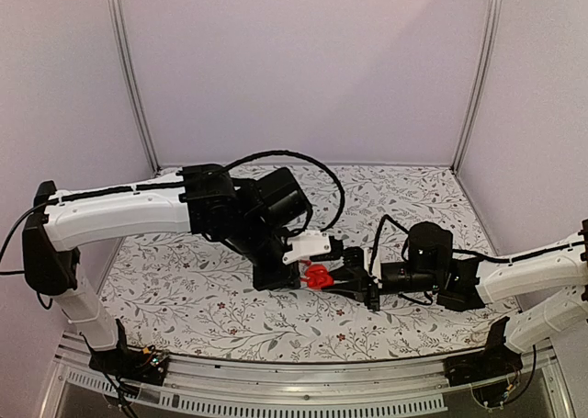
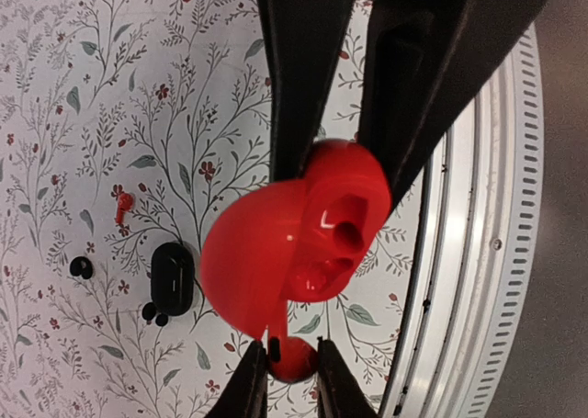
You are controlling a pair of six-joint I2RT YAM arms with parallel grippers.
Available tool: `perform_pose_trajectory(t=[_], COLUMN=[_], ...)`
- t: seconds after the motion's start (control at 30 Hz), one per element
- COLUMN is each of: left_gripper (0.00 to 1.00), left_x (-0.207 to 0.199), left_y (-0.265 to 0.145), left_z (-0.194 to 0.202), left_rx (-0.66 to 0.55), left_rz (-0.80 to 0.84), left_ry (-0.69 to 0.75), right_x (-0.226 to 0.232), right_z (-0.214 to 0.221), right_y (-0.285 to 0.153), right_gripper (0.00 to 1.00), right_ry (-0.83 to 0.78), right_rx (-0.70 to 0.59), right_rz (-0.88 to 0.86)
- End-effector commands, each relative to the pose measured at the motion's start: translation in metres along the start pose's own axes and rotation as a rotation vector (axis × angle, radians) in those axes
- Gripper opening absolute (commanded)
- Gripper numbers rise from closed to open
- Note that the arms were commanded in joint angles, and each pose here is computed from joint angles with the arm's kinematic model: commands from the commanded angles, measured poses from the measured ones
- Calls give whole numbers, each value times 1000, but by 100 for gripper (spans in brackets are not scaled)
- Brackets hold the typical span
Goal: Insert the wireless bluetooth earbuds into the charging case
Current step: Insert the left earbud into the left side groove of the charging case.
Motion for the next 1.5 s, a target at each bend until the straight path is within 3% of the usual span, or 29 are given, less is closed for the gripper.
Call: perform_pose_trajectory(t=[0.0,0.53,0.8,1.47], left_gripper=[17,13,14,13], left_x=[-8,-8,-10,-11], left_y=[-4,-17,-24,-16], left_z=[-8,-4,-17,-17], left_rx=[-14,-46,-91,-72], left_rz=[27,27,60,72], left_ry=[5,-3,7,-7], right_x=[-1,-2,-1,6], right_z=[-2,9,4,1], right_y=[1,-2,0,4], right_gripper=[0,0,0,0], right_ry=[-1,-11,-31,-24], right_rx=[-4,57,28,25], right_rz=[22,81,54,40])
Point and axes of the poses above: each gripper's point midway between its finger pads, its own y axis out along the fingers, its own x axis along the line the jaws close on, z = x × y, the point moved 8 cm from there along -y, back along the fingers, and after that the axes turned 11 degrees about -y, right-handed, at the moved point
